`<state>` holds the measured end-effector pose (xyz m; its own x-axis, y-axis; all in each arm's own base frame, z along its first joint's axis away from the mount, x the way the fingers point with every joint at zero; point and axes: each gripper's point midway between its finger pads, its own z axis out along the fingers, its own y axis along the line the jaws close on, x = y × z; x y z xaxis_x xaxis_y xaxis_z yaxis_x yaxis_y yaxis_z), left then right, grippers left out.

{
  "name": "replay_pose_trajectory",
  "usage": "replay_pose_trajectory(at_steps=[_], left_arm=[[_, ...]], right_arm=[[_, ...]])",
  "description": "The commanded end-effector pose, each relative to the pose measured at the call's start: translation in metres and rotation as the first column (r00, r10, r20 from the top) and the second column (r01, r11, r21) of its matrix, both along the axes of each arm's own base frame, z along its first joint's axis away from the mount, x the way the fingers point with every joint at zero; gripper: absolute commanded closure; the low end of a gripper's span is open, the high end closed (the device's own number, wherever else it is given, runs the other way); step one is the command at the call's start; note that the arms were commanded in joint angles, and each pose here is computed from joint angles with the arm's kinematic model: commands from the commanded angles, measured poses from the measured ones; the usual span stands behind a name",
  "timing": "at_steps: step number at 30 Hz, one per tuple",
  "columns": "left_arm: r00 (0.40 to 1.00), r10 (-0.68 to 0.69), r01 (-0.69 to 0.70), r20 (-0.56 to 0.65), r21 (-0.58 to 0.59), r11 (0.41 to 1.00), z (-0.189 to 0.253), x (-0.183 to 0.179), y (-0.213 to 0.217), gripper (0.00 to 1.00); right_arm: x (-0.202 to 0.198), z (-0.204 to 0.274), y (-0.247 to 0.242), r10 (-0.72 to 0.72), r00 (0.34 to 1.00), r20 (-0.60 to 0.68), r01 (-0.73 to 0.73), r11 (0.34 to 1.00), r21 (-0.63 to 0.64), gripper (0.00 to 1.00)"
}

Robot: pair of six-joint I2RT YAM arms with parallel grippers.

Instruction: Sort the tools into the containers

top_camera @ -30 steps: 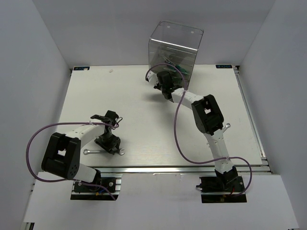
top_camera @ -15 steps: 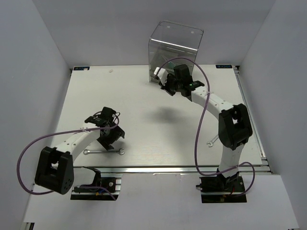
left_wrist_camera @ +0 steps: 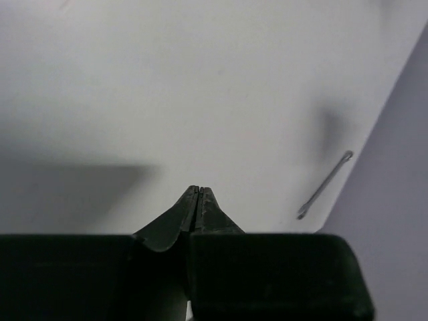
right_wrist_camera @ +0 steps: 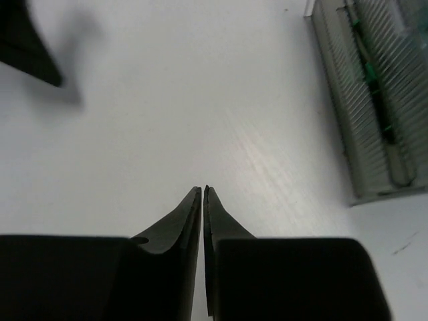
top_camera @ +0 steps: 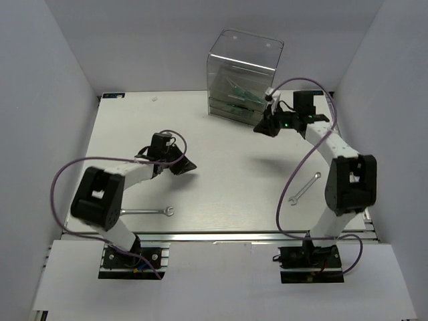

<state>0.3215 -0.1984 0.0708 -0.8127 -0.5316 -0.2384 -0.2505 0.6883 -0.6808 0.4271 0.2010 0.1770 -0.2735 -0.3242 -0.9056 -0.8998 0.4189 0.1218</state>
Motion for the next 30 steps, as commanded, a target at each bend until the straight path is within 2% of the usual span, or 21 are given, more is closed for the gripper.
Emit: replay_pose_trajectory(at_steps=[1, 2, 3, 4, 5, 8, 9, 11, 12, 14, 15, 19, 26, 30], left_arm=[[0.968, -0.058, 0.118, 0.244, -0.238, 0.964, 0.058, 0.066, -0.052, 0.87], [0.977, -0.065, 0.115, 0.205, -0.244, 0.963, 0.036, 0.077, -0.061, 0.84], [0.974, -0.062, 0.119, 0.218, -0.257, 0.959, 0.038, 0.089, -0.068, 0.81], [0.96, -0.046, 0.129, 0.277, -0.29, 0.948, 0.061, 0.113, -0.081, 0.79], [0.969, -0.037, 0.11, 0.245, -0.292, 0.95, 0.04, 0.125, -0.086, 0.73], [0.953, 0.033, 0.091, 0.302, -0.387, 0.917, 0.063, 0.169, -0.108, 0.63], [0.961, 0.049, 0.067, 0.273, -0.401, 0.914, 0.043, 0.179, -0.114, 0.58], [0.951, 0.085, 0.069, 0.297, -0.475, 0.877, 0.062, 0.202, -0.13, 0.54], [0.96, 0.103, 0.036, 0.259, -0.482, 0.876, 0.04, 0.21, -0.134, 0.52], [0.953, 0.125, 0.039, 0.276, -0.521, 0.853, 0.052, 0.226, -0.149, 0.51], [0.959, 0.129, 0.023, 0.254, -0.519, 0.854, 0.037, 0.231, -0.153, 0.51], [0.95, 0.172, 0.0, 0.262, -0.548, 0.836, 0.035, 0.247, -0.17, 0.53], [0.916, 0.263, -0.042, 0.303, -0.58, 0.814, 0.032, 0.26, -0.172, 0.56], [0.909, 0.271, -0.03, 0.316, -0.599, 0.8, 0.032, 0.262, -0.176, 0.57]], right_arm=[[-0.043, 0.041, 0.008, 0.063, 0.997, 0.037, -0.066, 0.992, 0.105, 0.88], [-0.048, 0.049, 0.003, 0.034, 0.998, 0.059, -0.04, 0.994, 0.103, 0.84], [-0.053, 0.049, 0.0, 0.017, 0.999, 0.044, -0.022, 0.994, 0.111, 0.82], [-0.058, 0.039, -0.005, -0.001, 1.0, 0.02, -0.002, 0.994, 0.11, 0.81], [-0.063, 0.044, -0.008, -0.009, 0.999, 0.031, 0.006, 0.994, 0.112, 0.8], [-0.075, 0.04, -0.018, -0.046, 0.999, 0.015, 0.044, 0.993, 0.11, 0.78], [-0.077, 0.039, -0.02, -0.054, 0.998, 0.014, 0.052, 0.993, 0.109, 0.77], [-0.081, 0.037, -0.027, -0.076, 0.997, 0.009, 0.075, 0.991, 0.108, 0.77], [-0.082, 0.037, -0.029, -0.082, 0.997, 0.009, 0.081, 0.991, 0.108, 0.76], [-0.084, 0.036, -0.035, -0.099, 0.995, 0.006, 0.098, 0.989, 0.11, 0.76], [-0.084, 0.036, -0.037, -0.104, 0.995, 0.006, 0.102, 0.989, 0.111, 0.76], [-0.085, 0.035, -0.046, -0.127, 0.992, 0.009, 0.125, 0.986, 0.112, 0.76], [-0.085, 0.034, -0.052, -0.145, 0.989, 0.015, 0.142, 0.983, 0.113, 0.75], [-0.085, 0.03, -0.054, -0.146, 0.989, 0.012, 0.144, 0.984, 0.109, 0.75]])
